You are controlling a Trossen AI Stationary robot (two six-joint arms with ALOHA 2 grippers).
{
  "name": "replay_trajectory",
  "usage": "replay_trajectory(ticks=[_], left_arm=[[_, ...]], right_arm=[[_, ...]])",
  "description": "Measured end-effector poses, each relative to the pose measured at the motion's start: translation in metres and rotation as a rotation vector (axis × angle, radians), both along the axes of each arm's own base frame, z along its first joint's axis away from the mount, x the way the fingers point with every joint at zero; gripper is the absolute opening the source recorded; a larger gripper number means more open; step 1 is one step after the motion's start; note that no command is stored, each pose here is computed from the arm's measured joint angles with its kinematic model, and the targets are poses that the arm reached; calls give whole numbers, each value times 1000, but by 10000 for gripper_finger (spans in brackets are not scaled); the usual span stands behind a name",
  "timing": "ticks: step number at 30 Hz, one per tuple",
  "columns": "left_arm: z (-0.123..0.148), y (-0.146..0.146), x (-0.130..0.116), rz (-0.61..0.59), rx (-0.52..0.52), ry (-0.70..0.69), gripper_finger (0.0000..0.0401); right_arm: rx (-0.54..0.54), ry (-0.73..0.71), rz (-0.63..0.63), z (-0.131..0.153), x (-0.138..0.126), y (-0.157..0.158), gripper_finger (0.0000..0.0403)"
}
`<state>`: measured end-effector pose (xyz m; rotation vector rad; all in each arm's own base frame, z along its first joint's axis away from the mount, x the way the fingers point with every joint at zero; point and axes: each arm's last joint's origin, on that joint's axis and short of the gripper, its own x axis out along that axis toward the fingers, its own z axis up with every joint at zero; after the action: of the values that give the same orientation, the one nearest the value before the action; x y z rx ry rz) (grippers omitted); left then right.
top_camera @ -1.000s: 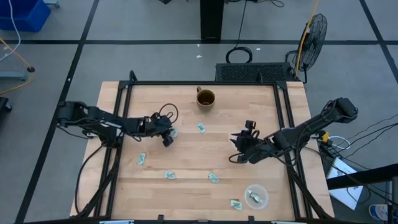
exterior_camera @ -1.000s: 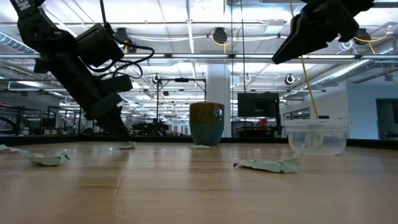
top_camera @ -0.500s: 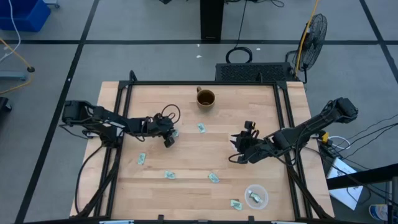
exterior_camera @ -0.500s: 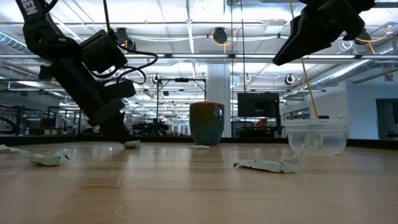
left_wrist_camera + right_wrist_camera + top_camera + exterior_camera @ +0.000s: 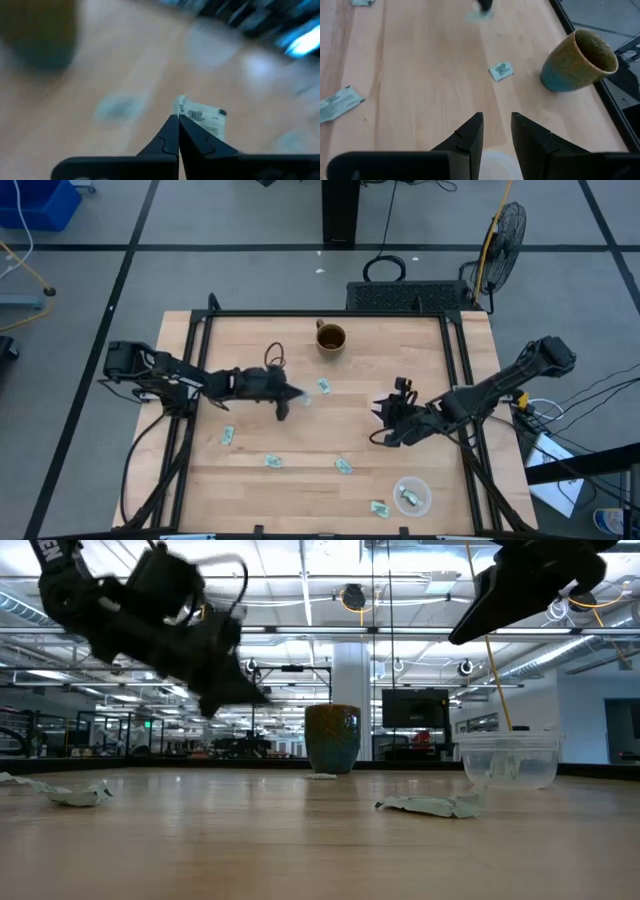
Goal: Pick and place items into bin
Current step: Put the stevia packet into the top transparent bin
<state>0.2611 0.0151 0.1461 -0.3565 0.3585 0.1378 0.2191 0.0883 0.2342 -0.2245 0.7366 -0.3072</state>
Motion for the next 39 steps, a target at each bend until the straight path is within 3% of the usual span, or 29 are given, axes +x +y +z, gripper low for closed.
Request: replay_trajectory(ticks=[2,5,9,13,17,21,27,33,39], left_arm=[[20,-7,14,-65,18,-105,3],[47,-16,35,-126,35,-147,3],[78,-22,63,-116,164,-50,2],[87,-20,93,-35,244,44,2],[79,-18,129,-61,242,61,1],[66,-18,165,-84,244,75,1],[47,-18,203,-109,263,87,1],[33,-18,221,-116,262,89,3],[2,-13,232,-117,265,131,15]], right_arm=[[8,13,-8,0,-5,1,96],[30,48,-46,0,-14,0,96],[65,111,-147,-3,-30,-5,96],[102,161,-295,-5,-47,-11,96],[145,200,-436,-8,-59,-15,96],[204,261,-482,-10,-66,-13,96],[246,295,-381,-10,-72,2,96],[265,311,-283,-11,-79,17,96],[265,312,-216,-10,-81,24,96]])
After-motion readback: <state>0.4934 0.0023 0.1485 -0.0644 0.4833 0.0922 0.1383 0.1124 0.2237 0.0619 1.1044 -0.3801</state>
